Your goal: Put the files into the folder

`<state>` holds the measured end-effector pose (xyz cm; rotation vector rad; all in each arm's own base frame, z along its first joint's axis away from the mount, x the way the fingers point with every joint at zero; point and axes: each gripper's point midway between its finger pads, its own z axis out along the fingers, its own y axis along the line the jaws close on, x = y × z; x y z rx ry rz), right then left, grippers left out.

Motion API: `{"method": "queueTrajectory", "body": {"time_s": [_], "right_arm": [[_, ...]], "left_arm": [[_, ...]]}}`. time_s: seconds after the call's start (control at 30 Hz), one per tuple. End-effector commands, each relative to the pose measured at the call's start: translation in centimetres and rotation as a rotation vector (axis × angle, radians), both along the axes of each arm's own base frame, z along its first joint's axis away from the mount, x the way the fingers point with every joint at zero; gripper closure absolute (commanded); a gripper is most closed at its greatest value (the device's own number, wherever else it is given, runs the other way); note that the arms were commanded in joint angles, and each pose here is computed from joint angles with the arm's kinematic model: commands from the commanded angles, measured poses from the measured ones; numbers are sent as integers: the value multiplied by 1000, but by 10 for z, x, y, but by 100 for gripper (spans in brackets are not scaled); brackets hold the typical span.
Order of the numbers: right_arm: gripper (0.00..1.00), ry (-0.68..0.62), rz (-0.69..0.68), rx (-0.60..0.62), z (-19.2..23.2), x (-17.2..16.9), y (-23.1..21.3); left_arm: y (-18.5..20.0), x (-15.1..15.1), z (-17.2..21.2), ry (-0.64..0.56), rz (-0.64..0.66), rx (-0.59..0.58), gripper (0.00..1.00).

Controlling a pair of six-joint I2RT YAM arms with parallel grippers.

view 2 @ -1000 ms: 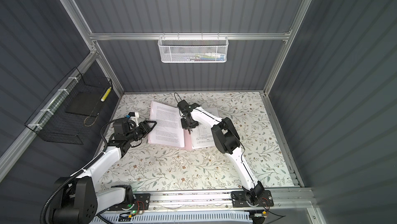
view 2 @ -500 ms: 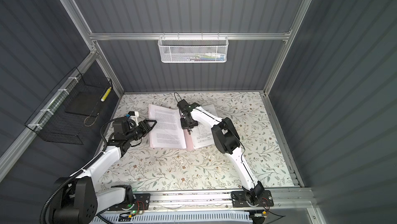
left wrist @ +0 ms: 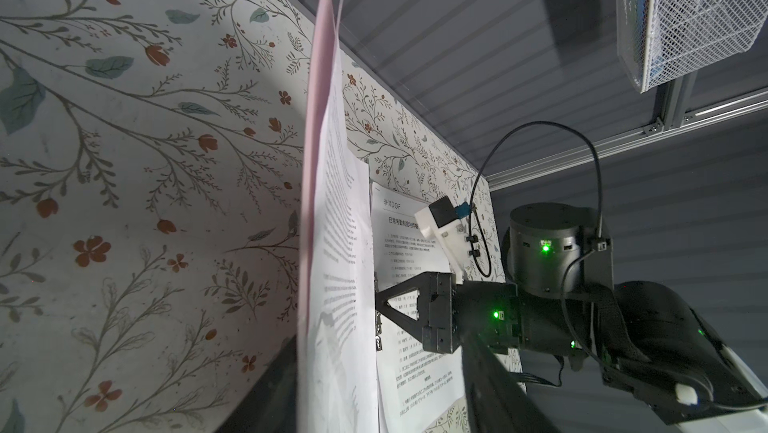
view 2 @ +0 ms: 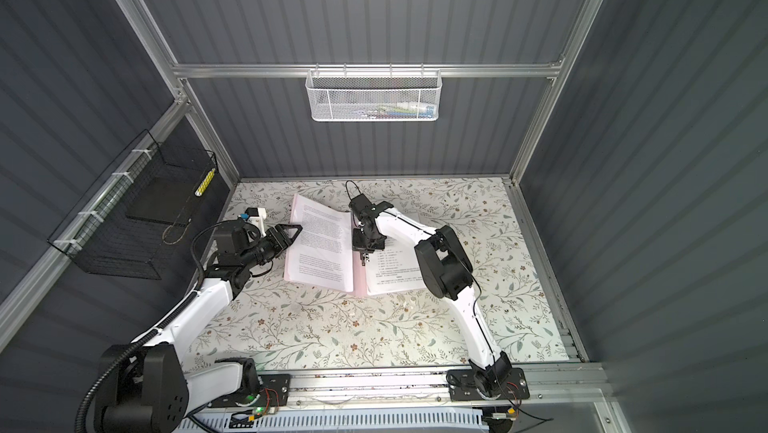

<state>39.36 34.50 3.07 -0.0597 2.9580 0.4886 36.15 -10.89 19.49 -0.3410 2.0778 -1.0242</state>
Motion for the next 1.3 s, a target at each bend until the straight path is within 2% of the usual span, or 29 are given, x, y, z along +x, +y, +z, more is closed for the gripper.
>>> {"method": "queueTrajectory", "body": {"time_s": [0.0,0.07,0.33,0.43,0.53,0.67,0.77,0.9,1.1,1.2,1.27], "right_arm": [[90,43,-49,29,3,-5,-5],[80,30,-62,60,9,-4,-5],[67,-34,-84,213,60,4,-7],[67,-41,-98,221,68,4,-23],[66,-40,-153,230,65,6,-57],[65,-32,-234,248,57,8,-107],[65,-65,-309,182,47,5,-153],[63,-82,-382,95,32,-5,-200],[63,-37,-467,81,3,-15,-231],[64,-48,-489,173,3,-9,-228],[64,-62,-483,179,8,-8,-228]], "left_arm": [[-4,1,18,-57,-30,8,40],[-4,0,19,-61,-31,10,40],[-4,3,25,-69,-34,25,40],[-5,6,31,-78,-40,23,40],[-7,9,38,-89,-47,10,39],[-15,15,46,-101,-71,-79,39],[-26,20,55,-114,-99,-155,39],[-32,20,71,-140,-105,-181,40],[-38,17,97,-178,-114,-205,40],[-42,18,98,-175,-124,-206,40],[-41,17,96,-175,-123,-184,40]]}}
